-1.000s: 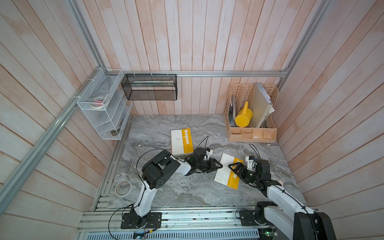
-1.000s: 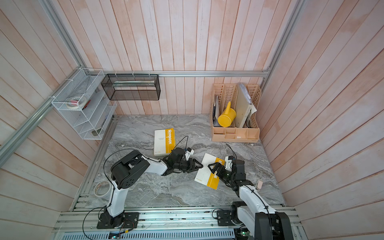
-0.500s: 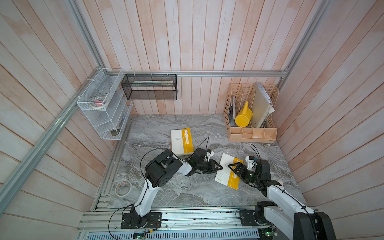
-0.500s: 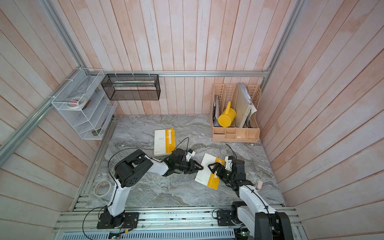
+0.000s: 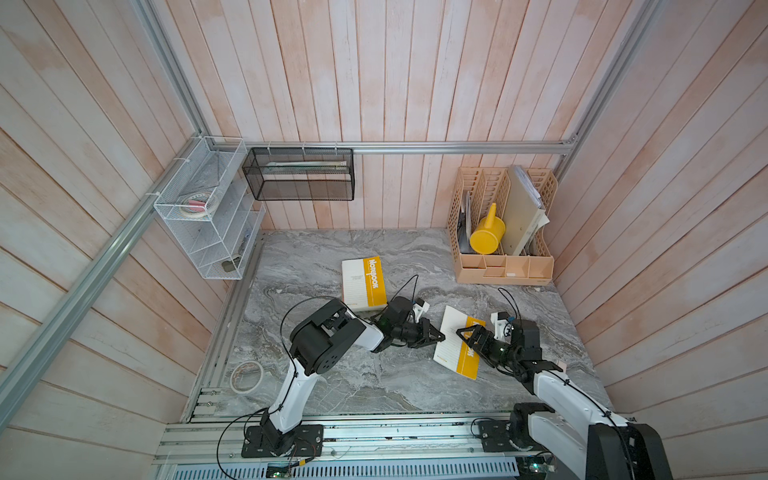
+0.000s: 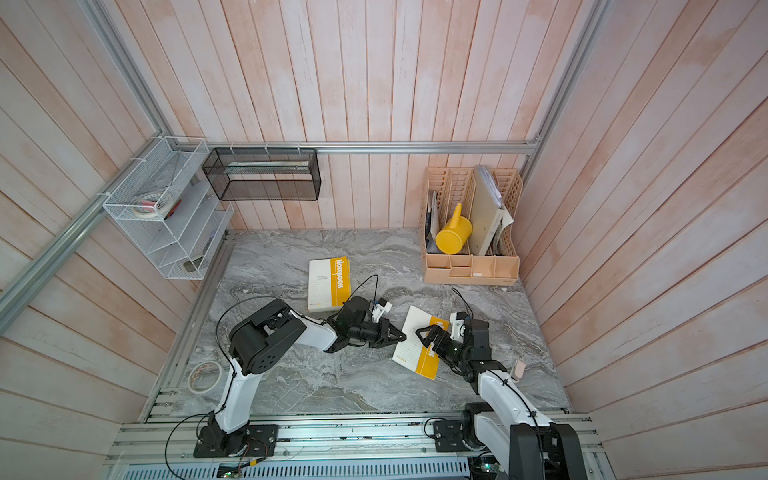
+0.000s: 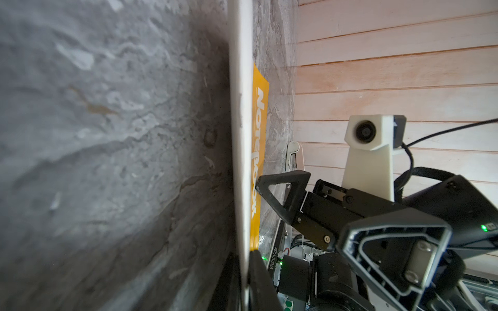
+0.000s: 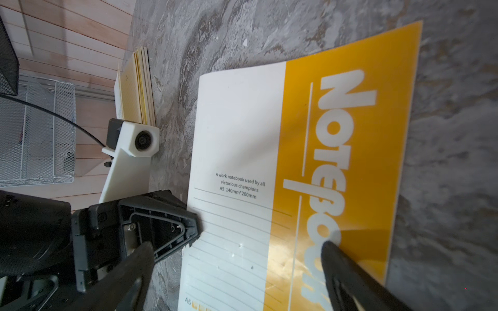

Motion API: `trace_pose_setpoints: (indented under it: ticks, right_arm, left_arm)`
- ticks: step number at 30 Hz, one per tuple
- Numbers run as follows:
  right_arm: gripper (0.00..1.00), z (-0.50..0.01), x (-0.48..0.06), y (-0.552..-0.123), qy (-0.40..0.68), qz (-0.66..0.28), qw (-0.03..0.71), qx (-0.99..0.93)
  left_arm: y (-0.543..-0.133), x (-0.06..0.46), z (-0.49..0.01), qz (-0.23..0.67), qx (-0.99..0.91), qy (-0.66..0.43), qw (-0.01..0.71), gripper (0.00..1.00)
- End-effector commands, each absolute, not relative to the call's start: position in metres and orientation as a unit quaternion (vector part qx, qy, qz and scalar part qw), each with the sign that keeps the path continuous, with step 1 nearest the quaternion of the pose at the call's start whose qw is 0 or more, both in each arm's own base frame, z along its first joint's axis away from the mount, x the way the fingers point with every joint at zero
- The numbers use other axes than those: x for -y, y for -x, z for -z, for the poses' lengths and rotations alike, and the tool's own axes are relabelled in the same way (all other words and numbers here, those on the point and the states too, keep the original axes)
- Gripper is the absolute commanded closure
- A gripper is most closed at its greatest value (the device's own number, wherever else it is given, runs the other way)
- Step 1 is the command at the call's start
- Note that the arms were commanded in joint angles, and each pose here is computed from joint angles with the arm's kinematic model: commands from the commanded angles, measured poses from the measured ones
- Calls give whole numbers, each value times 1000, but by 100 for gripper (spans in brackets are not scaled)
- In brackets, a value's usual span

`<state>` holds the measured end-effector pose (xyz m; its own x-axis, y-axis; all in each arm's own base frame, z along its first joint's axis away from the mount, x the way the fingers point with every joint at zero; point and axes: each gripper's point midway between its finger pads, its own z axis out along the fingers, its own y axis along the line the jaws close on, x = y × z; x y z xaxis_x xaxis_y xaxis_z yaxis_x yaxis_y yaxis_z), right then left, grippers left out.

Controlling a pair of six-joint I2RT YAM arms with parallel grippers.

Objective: Close the notebook
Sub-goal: Pick up the notebook from the center of the board.

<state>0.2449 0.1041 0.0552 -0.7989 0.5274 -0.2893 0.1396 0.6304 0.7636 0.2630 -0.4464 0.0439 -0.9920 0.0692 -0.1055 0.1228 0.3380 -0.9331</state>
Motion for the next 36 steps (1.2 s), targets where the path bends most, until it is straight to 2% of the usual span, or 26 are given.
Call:
trace_pose_setpoints:
  ticks: [1,6,13,22,36]
  right_arm:
    - [2,-59,-108,-242,-183,-395,253,-864]
    - [2,-72,-108,-245,-175,-399,269,-859]
    - [2,-90,-110,-247,-154,-389,283,-863]
    - [2,-125,-123,-251,-127,-402,313,-851]
    - [2,-147,-150,-268,-88,-414,321,-847]
  left_arm:
    - [-261,448,-60,588,-805,-76,31,93]
    - [-261,447,-73,587,-805,-81,41,100]
    - [-265,441,-77,549,-827,-102,66,100]
    - [-287,415,-124,496,-845,-139,143,100]
    - [-348,306,-197,466,-845,-85,248,100]
